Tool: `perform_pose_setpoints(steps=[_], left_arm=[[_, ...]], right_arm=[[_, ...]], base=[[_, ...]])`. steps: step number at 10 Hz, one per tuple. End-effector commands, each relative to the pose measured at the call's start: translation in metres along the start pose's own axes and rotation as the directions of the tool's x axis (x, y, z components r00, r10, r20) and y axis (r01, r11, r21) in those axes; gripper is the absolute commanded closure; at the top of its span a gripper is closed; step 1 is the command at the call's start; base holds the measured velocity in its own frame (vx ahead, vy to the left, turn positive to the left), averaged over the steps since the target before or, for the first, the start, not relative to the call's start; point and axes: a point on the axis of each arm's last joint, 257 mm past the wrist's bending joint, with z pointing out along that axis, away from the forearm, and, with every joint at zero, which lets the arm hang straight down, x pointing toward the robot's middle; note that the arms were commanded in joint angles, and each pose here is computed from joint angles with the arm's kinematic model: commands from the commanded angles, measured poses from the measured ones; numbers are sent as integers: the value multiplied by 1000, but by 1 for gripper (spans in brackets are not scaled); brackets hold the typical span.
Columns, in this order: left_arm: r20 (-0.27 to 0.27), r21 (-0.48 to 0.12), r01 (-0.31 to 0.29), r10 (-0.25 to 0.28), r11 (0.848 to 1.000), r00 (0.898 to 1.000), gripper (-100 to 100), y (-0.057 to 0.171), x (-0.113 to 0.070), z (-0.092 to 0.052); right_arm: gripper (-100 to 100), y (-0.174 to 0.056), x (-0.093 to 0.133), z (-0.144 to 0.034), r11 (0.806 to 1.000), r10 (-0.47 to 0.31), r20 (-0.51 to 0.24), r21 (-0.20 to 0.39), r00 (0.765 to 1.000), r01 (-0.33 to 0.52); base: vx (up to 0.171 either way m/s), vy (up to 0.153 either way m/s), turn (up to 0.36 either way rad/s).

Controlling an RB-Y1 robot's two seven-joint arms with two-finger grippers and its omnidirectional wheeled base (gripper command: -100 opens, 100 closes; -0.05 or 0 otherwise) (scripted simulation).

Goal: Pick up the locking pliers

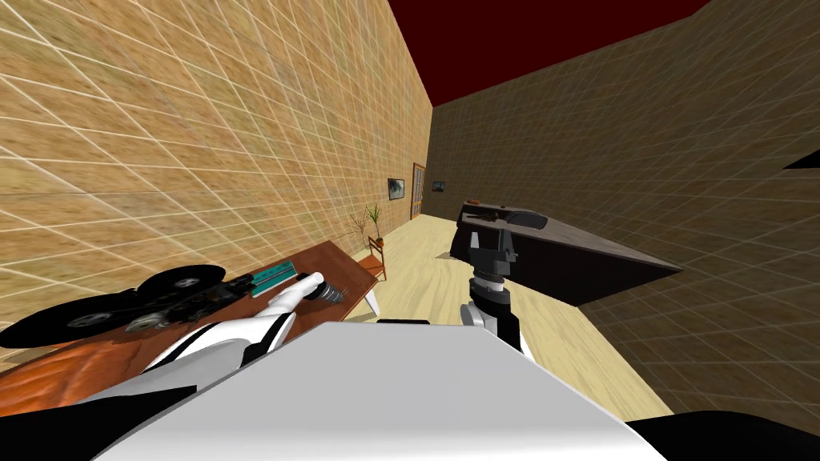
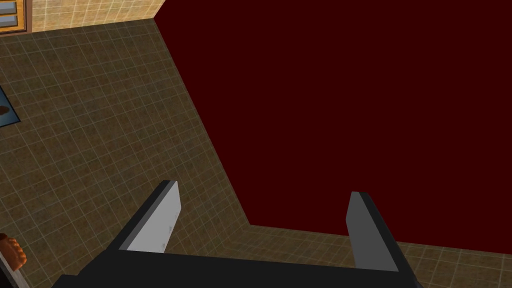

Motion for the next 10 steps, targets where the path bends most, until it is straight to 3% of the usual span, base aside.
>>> perform_pose_setpoints(steps=[1,3,4,6,7,9,10], left_arm=[[13,2,-1,1,1000,1000,-100,6,14,8],[3,-3,2,-2,1000,1000,-100,5,28,6],[15,4,-6,6,1000,1000,-100,10,41,11],[-12,17,-19,20,1000,1000,-100,4,63,5],[7,-4,-2,2,1000,1000,-100,10,55,9],[11,-4,-10,11,1000,1000,-100,17,83,10],[10,1,-15,15,1000,1000,-100,14,76,9]], right_arm=[[0,0,0,0,1000,0,0,0,1000,0],[0,0,0,0,1000,0,0,0,1000,0],[0,0,0,0,1000,0,0,0,1000,0],[0,0,0,0,1000,0,0,0,1000,0],[0,0,0,0,1000,0,0,0,1000,0],[0,0,0,0,1000,0,0,0,1000,0],[0,0,0,0,1000,0,0,0,1000,0]], base=[[-91,56,-89],[-86,55,-34],[-115,35,-98],[-89,33,-23],[-16,16,5],[-117,49,-88],[-16,-12,-23]])
